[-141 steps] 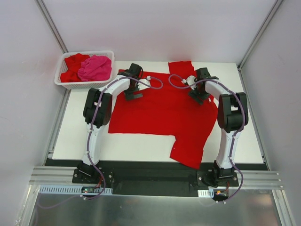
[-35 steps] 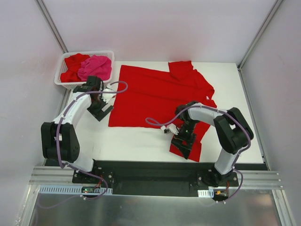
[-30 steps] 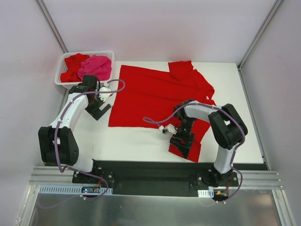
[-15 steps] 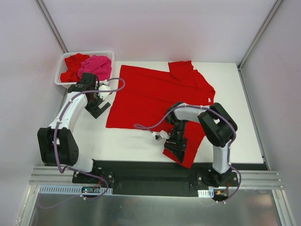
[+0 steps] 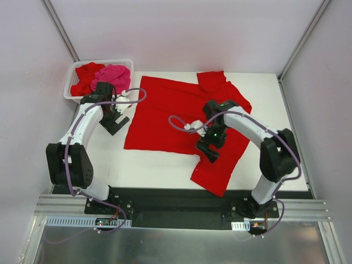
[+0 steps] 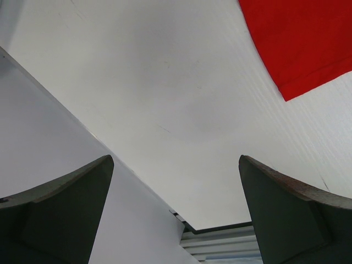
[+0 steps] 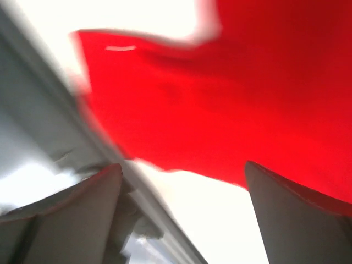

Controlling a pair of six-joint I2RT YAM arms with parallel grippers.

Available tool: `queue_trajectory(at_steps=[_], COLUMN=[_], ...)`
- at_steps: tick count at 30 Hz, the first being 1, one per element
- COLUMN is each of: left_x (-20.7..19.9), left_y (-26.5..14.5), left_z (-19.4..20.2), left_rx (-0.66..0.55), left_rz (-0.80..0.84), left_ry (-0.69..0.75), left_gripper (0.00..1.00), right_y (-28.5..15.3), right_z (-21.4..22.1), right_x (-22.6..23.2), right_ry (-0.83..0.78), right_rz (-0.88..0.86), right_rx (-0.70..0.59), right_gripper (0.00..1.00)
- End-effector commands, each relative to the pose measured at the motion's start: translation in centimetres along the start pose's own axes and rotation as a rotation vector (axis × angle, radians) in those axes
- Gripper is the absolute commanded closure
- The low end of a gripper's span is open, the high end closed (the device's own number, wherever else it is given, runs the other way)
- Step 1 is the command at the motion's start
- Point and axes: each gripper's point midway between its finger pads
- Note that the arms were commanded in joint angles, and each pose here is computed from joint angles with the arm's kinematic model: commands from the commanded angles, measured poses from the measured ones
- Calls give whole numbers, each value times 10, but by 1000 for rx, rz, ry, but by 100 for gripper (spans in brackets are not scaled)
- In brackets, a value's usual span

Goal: Fold and stack the t-shirts
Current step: Grap the side of the flattened tshirt closest away from the robot with both arms

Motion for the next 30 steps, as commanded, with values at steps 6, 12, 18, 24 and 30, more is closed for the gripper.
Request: queue_trajectory(at_steps=[6, 12, 18, 24, 30], left_x=[6, 8, 9, 10, 6], left_y=[-8, -9, -7, -8, -6], left_z=[-11, -13, -14, -16, -10], left_rx=[-31, -34, -28, -31, -18], left_rz=[4, -1, -5, -10, -5], left_ry=[-15, -15, -14, -13, -13], left_gripper=[2, 2, 2, 2, 2], right_y=[-70, -87, -55, -29, -27], right_z=[91, 127, 130, 114, 119], right_x=[-157, -195, -196, -172, -172], right_ry=[333, 386, 420, 439, 501], right_rz=[792, 957, 807, 552, 486], right_rx=[88, 115, 108, 14, -36], right_gripper=[3, 4, 4, 4, 2])
Point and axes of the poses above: each gripper's point midway between its finger pads, its own y axis out along the fingers, its own x axis along the line the jaws close on, z = x × y, and after that the axes turned 11 degrees about -y, right-handed
